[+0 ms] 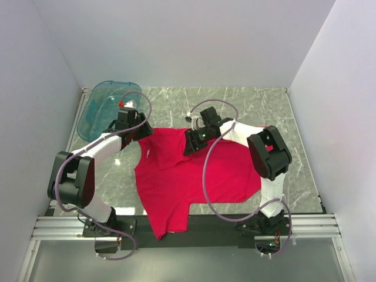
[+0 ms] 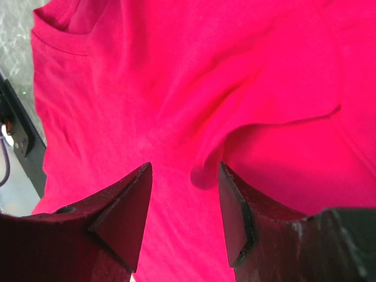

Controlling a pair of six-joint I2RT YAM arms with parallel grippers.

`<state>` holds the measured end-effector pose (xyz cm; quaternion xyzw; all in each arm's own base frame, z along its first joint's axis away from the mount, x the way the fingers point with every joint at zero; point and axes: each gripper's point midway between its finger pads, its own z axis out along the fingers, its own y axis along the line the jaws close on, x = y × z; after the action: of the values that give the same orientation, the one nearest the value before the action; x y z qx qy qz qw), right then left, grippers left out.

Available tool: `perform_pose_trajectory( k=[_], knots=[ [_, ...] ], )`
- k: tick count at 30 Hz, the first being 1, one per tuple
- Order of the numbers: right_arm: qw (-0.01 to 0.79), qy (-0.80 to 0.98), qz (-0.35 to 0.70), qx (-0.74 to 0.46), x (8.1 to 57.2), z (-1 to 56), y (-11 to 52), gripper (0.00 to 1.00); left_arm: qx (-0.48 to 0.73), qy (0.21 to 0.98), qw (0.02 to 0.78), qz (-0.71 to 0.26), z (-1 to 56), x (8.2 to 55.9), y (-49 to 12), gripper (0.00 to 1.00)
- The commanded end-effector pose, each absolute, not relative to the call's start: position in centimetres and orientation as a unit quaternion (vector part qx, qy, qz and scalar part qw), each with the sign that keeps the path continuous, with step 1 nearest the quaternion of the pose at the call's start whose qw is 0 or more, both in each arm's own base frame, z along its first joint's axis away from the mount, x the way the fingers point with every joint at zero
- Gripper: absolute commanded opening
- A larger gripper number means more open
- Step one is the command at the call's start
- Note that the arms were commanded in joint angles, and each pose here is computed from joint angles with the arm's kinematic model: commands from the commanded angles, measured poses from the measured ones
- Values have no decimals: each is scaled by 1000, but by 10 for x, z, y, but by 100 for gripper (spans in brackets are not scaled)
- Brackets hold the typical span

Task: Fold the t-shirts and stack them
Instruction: Fold the tshirt

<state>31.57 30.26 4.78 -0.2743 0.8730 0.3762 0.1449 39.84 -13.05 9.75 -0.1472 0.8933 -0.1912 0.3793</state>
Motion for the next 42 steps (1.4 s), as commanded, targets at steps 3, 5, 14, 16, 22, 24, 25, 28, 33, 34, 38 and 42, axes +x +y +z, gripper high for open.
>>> perform_pose_trajectory(
  k=[3, 5, 14, 16, 22, 24, 25, 28, 33, 34, 38, 42],
  knots=[
    [154, 883, 359, -261, 327, 42, 316, 53, -139, 879, 400, -217, 116, 394, -135, 53],
    [154, 886, 352, -258, 327, 39, 313, 52, -139, 878, 401, -221, 117, 387, -134, 54],
    [162, 894, 331, -255, 326, 39, 304, 42, -124, 873, 391, -264, 127, 351, -144, 53],
    [163, 897, 325, -251, 326, 38, 302, 38, -120, 874, 385, -273, 128, 341, -149, 53],
    [171, 904, 303, -248, 327, 39, 292, 21, -114, 881, 357, -288, 116, 308, -161, 53],
    [179, 906, 292, -248, 328, 41, 289, 19, -112, 883, 350, -291, 112, 301, -167, 54],
    [182, 906, 289, -248, 328, 42, 288, 19, -114, 886, 342, -290, 106, 295, -168, 54],
    [184, 907, 285, -251, 326, 45, 285, 20, -112, 892, 330, -288, 96, 285, -173, 54],
    [185, 905, 284, -256, 324, 48, 283, 35, -109, 898, 319, -283, 87, 277, -179, 54],
    [188, 904, 283, -260, 324, 49, 282, 35, -112, 899, 320, -278, 86, 277, -178, 54],
    [201, 891, 292, -283, 324, 65, 284, 37, -110, 903, 311, -275, 80, 274, -179, 54],
    [199, 864, 323, -330, 314, 82, 287, 39, -105, 910, 294, -273, 68, 271, -184, 53]
  ],
)
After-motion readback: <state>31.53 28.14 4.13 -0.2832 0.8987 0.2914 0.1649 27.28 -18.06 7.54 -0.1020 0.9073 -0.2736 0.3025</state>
